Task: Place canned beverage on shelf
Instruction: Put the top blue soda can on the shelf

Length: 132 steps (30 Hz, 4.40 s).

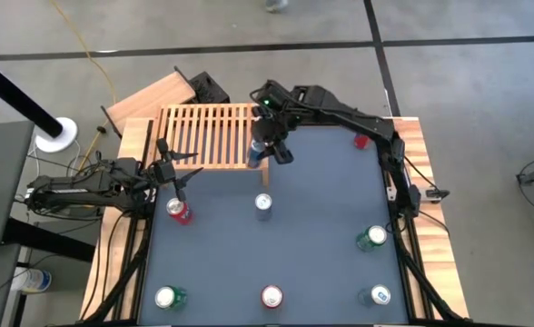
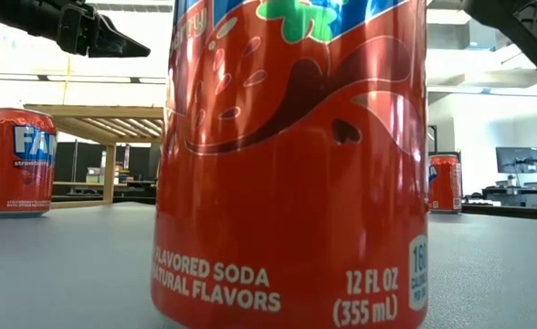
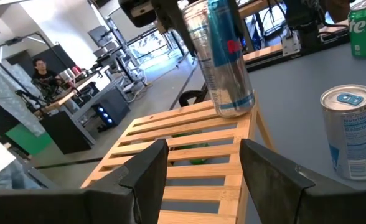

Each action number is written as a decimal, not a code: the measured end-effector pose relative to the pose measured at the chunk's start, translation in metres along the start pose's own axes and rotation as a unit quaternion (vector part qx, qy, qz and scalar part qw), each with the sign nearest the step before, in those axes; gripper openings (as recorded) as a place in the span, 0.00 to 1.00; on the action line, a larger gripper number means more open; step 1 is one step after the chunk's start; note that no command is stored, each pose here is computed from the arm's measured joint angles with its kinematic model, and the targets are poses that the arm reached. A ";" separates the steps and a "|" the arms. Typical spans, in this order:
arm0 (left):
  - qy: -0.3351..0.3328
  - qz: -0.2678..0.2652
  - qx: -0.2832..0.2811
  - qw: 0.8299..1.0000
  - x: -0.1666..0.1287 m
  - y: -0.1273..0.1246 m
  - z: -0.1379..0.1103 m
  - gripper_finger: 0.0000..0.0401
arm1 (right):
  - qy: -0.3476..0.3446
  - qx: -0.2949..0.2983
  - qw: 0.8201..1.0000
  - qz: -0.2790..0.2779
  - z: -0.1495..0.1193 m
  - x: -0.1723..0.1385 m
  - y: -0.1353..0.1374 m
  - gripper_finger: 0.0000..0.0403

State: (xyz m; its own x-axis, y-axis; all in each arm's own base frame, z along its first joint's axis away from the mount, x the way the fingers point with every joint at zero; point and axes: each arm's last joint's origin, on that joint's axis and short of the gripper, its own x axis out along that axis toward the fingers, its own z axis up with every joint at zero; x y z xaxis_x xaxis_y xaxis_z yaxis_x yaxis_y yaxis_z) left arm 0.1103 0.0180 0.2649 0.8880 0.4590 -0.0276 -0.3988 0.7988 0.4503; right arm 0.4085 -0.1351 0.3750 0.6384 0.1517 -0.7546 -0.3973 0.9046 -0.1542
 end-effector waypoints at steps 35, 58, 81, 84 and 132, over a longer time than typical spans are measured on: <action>0.003 -0.002 0.000 1.000 0.000 0.000 -0.001 0.48 | 0.008 0.043 0.999 -0.001 -0.017 -0.006 -0.016 0.67; -0.002 -0.030 -0.002 1.000 0.000 -0.003 -0.001 0.48 | 0.120 0.208 0.969 0.057 -0.054 -0.048 0.026 0.00; -0.012 -0.053 -0.007 0.999 0.000 -0.004 -0.001 0.48 | 0.211 0.240 0.947 -0.033 -0.157 0.035 0.062 0.16; -0.012 -0.053 -0.007 0.998 0.000 -0.004 -0.001 0.48 | 0.263 0.220 0.938 -0.057 -0.165 0.044 0.061 0.28; -0.013 -0.050 -0.004 0.999 0.000 -0.004 -0.001 0.48 | 0.233 0.251 0.933 -0.114 -0.165 0.028 0.072 0.42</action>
State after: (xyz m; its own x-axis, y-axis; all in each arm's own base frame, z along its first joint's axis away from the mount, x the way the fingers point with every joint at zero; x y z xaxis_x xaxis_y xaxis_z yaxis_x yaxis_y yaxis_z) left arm 0.1115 0.0153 0.2628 0.9294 0.3658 -0.0487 -0.3089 0.8432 0.4399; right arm 0.2891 -0.1317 0.2381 0.2664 -0.1513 -0.9519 0.1472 0.9824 -0.1149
